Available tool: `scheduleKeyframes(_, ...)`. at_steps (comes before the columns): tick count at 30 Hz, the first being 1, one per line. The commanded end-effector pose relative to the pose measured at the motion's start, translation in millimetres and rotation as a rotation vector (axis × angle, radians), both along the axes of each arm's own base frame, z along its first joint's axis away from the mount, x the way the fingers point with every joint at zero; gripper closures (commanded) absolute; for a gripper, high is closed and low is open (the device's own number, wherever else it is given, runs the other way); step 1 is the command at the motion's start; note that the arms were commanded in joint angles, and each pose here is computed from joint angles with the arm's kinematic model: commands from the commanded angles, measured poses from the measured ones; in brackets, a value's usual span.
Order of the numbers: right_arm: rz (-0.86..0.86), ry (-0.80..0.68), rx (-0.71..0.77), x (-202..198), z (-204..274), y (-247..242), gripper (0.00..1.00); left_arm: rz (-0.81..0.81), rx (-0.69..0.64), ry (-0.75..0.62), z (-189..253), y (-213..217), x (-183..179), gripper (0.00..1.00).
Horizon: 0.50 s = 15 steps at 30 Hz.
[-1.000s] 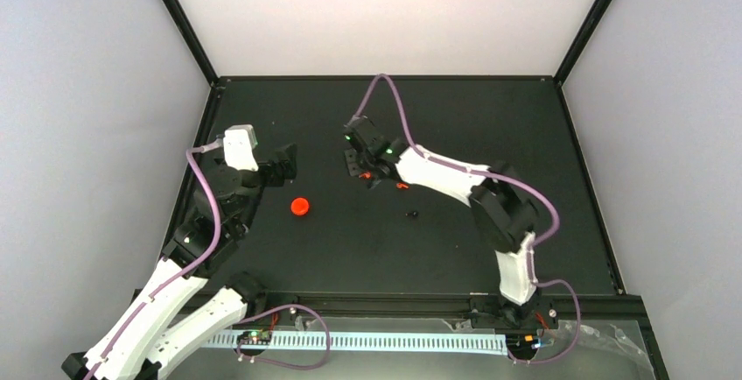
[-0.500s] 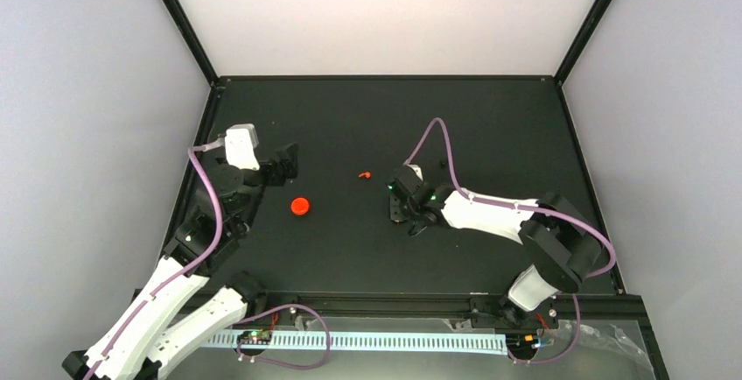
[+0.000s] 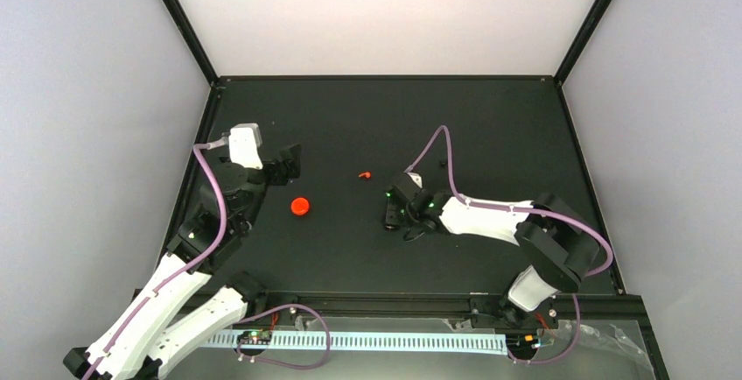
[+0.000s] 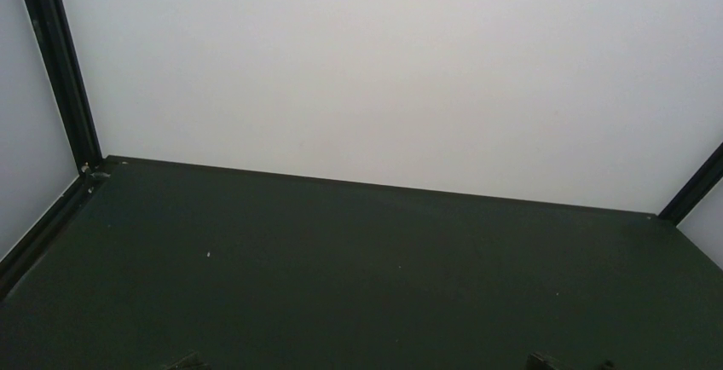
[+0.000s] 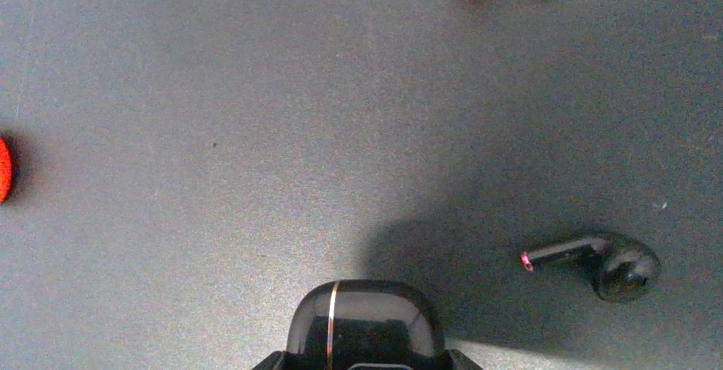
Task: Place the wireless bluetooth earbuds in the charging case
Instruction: Place the charging case at the center of the board.
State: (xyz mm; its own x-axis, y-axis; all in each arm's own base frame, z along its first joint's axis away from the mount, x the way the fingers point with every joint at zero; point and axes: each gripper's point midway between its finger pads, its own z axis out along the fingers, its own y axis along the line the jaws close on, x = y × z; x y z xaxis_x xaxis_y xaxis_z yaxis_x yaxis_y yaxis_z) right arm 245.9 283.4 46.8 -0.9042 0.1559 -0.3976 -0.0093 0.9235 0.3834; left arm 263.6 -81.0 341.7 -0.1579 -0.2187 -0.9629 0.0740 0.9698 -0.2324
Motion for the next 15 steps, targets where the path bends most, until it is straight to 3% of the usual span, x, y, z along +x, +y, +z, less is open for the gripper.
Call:
scheduleKeyframes(1, -0.012, -0.007, 0.016, 0.7, 0.4, 5.1, 0.53, -0.011, -0.004, 0.0, 0.5, -2.3, -1.0, 0.01)
scheduleKeyframes(9, 0.06, -0.022, -0.027, -14.2, 5.5, -12.5, 0.33, -0.027, -0.008, 0.002, 0.7, -5.4, -0.9, 0.01)
scheduleKeyframes(11, 0.081, -0.028, -0.05, -18.3, 4.4, -19.3, 0.33, -0.025, -0.007, 0.001, 0.9, -4.9, -0.9, 0.01)
scheduleKeyframes(15, 0.09, -0.049, -0.122, -20.6, -3.6, -36.6, 0.45, -0.023, -0.002, 0.006, -1.0, -5.3, 0.2, 0.01)
